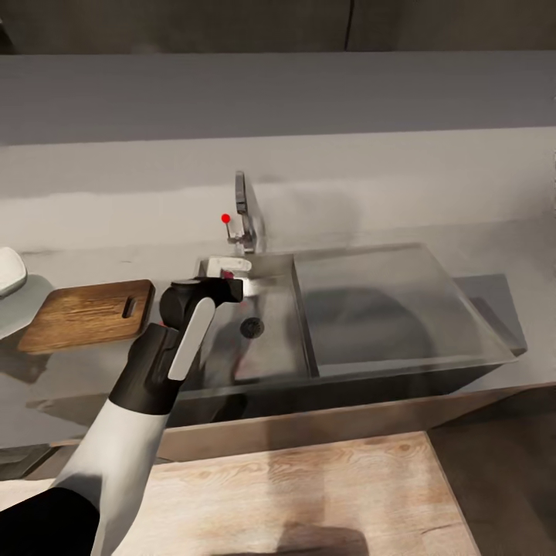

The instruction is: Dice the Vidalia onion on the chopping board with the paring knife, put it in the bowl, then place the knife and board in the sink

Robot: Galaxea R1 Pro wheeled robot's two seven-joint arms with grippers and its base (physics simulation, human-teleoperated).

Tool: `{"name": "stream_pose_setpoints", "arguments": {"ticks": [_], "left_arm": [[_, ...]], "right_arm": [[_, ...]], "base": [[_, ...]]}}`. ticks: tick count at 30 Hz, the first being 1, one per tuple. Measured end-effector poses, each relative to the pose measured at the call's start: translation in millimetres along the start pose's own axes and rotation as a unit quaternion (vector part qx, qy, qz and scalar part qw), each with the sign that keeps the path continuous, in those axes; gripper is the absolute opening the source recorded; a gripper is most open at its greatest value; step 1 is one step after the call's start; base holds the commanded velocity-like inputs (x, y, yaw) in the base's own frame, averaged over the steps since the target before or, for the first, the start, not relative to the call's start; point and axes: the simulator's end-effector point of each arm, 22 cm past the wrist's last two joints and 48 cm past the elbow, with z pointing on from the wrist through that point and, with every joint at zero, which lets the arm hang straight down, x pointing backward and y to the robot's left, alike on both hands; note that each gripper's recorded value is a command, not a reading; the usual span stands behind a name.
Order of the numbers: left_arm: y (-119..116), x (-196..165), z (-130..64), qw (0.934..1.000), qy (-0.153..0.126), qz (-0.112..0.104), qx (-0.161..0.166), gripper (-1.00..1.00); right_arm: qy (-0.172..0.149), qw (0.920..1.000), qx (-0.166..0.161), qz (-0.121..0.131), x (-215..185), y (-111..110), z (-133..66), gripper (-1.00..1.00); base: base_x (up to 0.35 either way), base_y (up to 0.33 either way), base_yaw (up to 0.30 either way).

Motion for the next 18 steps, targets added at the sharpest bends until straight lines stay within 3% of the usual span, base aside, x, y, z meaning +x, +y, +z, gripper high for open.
{"name": "stream_pose_setpoints", "arguments": {"ticks": [7,18], "left_arm": [[-0.7,-15.8,-12.1,0.9998,-0.02,-0.002,0.002,-1.0],[-0.8,-30.0,-24.6,0.9993,-0.036,-0.002,0.003,-1.0]], "right_arm": [[-0.005,1.0,0.0,0.0,-3.0,0.0,0.3,1.0],[-0.012,0.9999,0.0,0.001,-8.2,0.2,0.8,1.0]], "base": [[-0.005,0.06,0.0],[0.0,0.281,0.0]]}}
